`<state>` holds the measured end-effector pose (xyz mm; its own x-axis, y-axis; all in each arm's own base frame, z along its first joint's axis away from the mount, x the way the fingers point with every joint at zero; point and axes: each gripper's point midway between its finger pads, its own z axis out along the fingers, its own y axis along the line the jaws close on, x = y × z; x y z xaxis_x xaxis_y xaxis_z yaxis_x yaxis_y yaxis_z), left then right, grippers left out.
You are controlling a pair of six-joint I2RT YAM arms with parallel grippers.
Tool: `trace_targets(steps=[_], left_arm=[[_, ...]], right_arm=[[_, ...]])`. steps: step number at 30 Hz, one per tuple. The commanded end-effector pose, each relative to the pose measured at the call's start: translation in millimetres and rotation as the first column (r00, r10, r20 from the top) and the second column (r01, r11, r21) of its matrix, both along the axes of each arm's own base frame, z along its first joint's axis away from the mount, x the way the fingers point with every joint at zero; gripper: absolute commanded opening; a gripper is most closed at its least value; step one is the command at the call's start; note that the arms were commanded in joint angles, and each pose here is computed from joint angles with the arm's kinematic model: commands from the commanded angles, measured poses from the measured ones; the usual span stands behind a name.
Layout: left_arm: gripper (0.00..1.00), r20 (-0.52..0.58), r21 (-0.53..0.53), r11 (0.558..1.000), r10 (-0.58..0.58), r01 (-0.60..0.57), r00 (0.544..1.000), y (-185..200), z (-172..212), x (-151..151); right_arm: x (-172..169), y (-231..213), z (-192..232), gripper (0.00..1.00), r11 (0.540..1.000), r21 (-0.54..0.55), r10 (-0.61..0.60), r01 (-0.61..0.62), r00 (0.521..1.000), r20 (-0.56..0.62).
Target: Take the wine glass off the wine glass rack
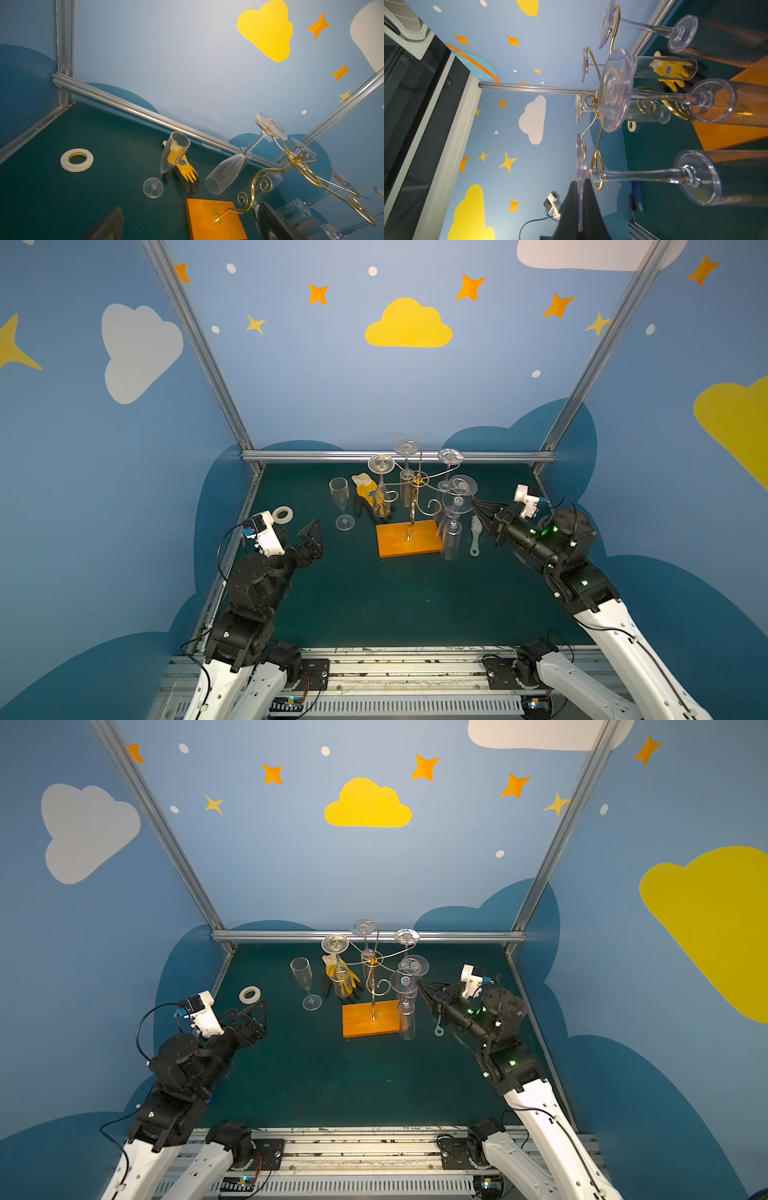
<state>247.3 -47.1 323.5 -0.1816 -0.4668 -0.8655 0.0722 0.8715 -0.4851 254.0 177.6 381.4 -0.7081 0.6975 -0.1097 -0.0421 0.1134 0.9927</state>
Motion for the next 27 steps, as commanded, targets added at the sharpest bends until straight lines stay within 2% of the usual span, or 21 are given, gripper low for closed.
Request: trace_targets(steps=[1,10,16,21,27], left_arm=[[0.99,0.041,-0.013,1.0,-0.012,0.013,0.999,-1.2,19.2,-3.0],[0.99,0.074,-0.047,0.996,-0.07,0.074,0.995,-12.4,39.7,-2.0],[0.99,0.045,-0.03,0.993,-0.113,0.114,0.993,-21.2,46.0,3.8],[0.99,0.097,-0.056,0.986,-0.15,0.155,0.984,-27.9,66.4,2.4],[0.99,0.097,-0.071,0.976,-0.2,0.207,0.975,-37.4,79.7,2.3]], right_arm=[[-10.0,-10.3,3.9,0.0,1.0,-0.008,-0.02,0.02,1.0,0.021],[-23.5,-39.6,1.6,0.0,0.989,-0.1,-0.099,0.107,0.992,0.079],[-23.4,-51.4,20.8,0.0,0.966,-0.213,-0.102,0.147,0.973,0.209],[-18.3,-48.2,43.3,0.0,0.954,-0.265,-0.045,0.138,0.943,0.329],[-15.4,-33.6,75.6,0.0,0.934,-0.346,0.095,0.089,0.871,0.482]])
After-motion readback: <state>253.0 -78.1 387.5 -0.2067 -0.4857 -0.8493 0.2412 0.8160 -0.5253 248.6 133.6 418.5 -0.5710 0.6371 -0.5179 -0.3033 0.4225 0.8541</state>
